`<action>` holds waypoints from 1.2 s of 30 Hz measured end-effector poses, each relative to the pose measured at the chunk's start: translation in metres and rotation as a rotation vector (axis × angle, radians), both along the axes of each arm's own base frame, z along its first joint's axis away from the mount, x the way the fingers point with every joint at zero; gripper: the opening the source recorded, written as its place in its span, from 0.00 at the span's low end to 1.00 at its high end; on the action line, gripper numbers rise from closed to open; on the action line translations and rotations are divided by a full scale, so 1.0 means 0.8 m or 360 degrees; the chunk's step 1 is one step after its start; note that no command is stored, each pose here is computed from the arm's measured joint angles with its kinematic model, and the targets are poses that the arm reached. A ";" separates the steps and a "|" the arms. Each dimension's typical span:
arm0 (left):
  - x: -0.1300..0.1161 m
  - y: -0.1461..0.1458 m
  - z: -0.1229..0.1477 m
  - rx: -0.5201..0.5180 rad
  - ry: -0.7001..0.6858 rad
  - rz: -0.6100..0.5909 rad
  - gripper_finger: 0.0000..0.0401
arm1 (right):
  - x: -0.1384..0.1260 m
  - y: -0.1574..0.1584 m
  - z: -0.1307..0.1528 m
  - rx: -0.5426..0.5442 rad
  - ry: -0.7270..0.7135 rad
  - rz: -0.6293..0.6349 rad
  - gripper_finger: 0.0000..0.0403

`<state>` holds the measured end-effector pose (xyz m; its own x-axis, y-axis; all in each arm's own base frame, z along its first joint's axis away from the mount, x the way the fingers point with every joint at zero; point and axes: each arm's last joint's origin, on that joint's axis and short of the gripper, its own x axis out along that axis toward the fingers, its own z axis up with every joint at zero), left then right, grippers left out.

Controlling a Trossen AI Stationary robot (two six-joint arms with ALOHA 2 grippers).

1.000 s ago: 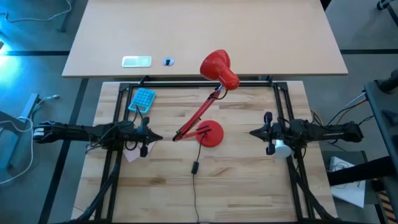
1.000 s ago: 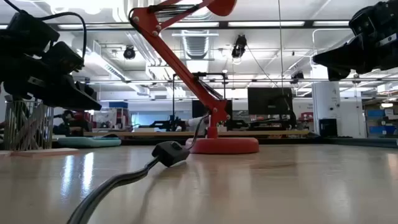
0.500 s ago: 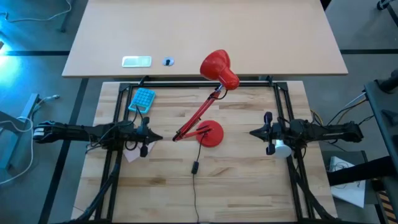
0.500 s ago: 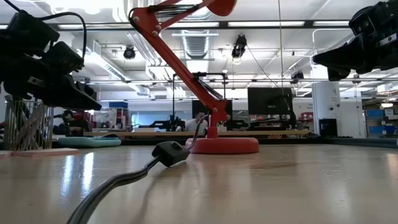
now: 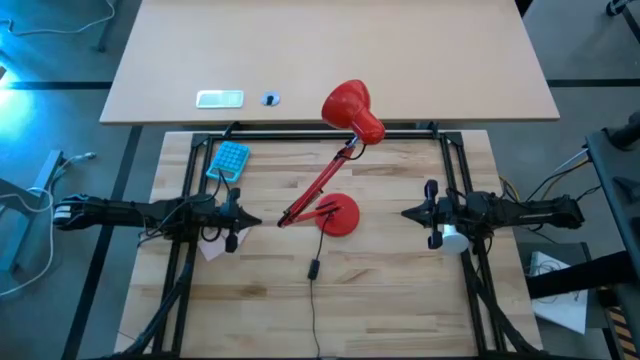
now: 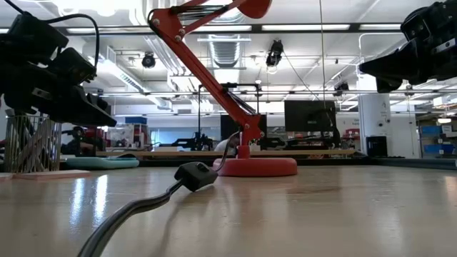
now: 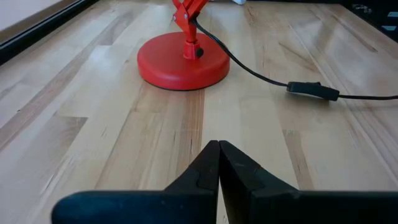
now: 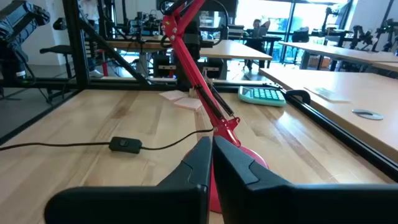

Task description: Screw lightbulb

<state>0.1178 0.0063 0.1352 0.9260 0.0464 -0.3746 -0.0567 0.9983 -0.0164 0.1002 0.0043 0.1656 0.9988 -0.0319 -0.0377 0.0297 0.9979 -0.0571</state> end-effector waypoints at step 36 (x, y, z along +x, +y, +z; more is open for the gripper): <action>0.003 0.012 0.012 0.0667 -0.0031 0.0268 0.00 | 0.000 0.000 0.000 0.0000 0.0000 0.0000 0.02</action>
<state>0.1200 0.0160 0.1445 0.8992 0.3412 -0.2737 -0.2227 0.8957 0.3848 0.1002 0.0043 0.1656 0.9988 -0.0317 -0.0377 0.0295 0.9979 -0.0571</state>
